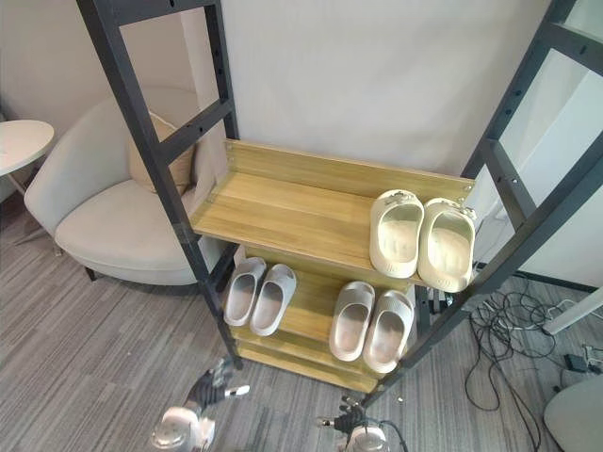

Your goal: Organize the slippers on the shoe rack

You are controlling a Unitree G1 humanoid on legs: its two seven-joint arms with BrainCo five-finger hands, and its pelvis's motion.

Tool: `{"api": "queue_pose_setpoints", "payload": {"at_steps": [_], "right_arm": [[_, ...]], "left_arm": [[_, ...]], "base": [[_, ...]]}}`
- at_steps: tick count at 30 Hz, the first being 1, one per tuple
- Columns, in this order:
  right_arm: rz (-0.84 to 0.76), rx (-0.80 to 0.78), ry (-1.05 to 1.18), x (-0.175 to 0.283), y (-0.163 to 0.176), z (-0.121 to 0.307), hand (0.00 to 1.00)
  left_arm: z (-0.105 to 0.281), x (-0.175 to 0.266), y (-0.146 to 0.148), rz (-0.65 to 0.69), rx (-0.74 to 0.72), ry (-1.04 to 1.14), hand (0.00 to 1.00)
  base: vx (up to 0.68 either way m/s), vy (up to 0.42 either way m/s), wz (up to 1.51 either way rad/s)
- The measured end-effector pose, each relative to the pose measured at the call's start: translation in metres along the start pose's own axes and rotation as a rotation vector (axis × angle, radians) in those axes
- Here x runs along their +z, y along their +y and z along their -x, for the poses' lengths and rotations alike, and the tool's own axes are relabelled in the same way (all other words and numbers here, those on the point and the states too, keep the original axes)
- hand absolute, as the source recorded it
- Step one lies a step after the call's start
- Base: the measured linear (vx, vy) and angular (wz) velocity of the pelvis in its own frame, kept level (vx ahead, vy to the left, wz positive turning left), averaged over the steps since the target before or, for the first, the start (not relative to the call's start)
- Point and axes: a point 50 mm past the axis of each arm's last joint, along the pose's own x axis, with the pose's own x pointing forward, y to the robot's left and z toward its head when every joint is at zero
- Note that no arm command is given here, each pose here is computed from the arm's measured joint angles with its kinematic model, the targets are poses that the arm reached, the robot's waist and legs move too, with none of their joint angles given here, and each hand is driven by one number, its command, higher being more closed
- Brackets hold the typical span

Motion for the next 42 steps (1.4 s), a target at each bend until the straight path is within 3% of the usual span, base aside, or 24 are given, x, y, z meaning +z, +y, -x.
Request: {"api": "queue_pose_setpoints", "payload": {"at_steps": [11,20,23,35,42], "right_arm": [[0.024,-0.003,-0.006,0.000,0.002,0.000,0.00],[-0.026,-0.063,-0.048,0.001,-0.025,0.001,0.00],[-0.050,-0.102,-0.055,0.005,-0.039,0.001,0.00],[-0.129,-0.115,-0.158,0.038,-0.030,-0.003,0.00],[-0.129,-0.089,-0.182,0.047,-0.022,-0.004,0.00]], "left_arm": [[-0.004,-0.010,0.006,-0.030,0.082,0.075,0.00],[-0.010,0.004,0.016,-0.020,0.125,0.043,0.00],[-0.011,0.006,0.004,0.021,0.106,0.040,0.00],[-0.024,0.044,0.004,0.015,0.104,-0.063,0.00],[-0.023,0.029,0.002,-0.032,0.087,0.001,0.00]], "base": [[-0.03,-0.001,-0.02],[0.00,-0.064,1.14],[0.00,-0.159,1.00],[0.08,0.000,1.21],[0.14,0.157,0.72]]}}
